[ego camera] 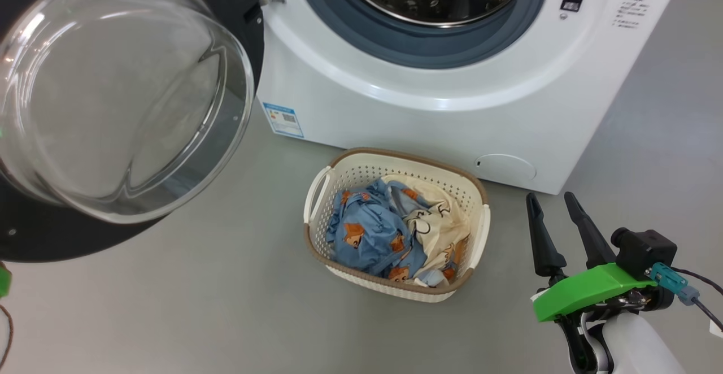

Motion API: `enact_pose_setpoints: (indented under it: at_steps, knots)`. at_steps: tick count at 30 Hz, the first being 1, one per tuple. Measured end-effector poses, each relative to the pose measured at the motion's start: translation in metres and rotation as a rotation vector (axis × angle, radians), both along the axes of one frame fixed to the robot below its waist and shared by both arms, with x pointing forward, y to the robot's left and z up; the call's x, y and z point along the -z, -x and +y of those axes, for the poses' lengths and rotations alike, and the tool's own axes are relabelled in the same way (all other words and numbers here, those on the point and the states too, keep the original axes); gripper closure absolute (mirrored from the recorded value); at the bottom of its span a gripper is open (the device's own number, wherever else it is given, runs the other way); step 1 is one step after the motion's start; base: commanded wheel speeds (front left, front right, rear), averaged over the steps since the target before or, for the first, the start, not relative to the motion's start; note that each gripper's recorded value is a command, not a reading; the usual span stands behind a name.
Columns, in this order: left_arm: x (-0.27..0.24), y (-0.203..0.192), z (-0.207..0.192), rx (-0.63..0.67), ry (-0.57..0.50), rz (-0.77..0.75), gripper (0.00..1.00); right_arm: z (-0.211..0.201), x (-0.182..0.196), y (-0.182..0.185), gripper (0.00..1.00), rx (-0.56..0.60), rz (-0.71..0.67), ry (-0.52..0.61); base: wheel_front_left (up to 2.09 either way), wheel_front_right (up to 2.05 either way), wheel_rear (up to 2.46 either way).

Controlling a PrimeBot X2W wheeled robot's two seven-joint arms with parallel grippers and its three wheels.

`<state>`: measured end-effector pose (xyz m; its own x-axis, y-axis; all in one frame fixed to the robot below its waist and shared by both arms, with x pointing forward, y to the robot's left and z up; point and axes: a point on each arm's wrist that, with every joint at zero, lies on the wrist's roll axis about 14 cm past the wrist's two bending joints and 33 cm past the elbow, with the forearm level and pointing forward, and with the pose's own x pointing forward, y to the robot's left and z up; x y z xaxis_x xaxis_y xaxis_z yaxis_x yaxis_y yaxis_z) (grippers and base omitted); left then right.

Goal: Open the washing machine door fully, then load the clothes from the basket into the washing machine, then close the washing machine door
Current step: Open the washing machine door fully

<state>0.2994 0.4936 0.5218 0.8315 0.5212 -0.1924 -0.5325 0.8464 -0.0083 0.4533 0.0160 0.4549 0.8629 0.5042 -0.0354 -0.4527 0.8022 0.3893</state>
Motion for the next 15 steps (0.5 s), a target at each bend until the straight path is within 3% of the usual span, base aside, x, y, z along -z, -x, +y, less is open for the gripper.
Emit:
enact_pose_setpoints:
  at_steps: [14, 15]
  knots:
    - [0.004, -0.021, -0.052, 0.153, 0.077, -0.102, 1.0, -0.034, -0.017, 0.015, 0.0, 0.078, -0.035, 0.008, 0.0, 0.0, 0.0]
    - [0.003, -0.023, -0.056, 0.163, 0.082, -0.115, 0.89, -0.035, -0.02, 0.015, 0.0, 0.083, -0.043, 0.006, 0.0, 0.0, 0.0]
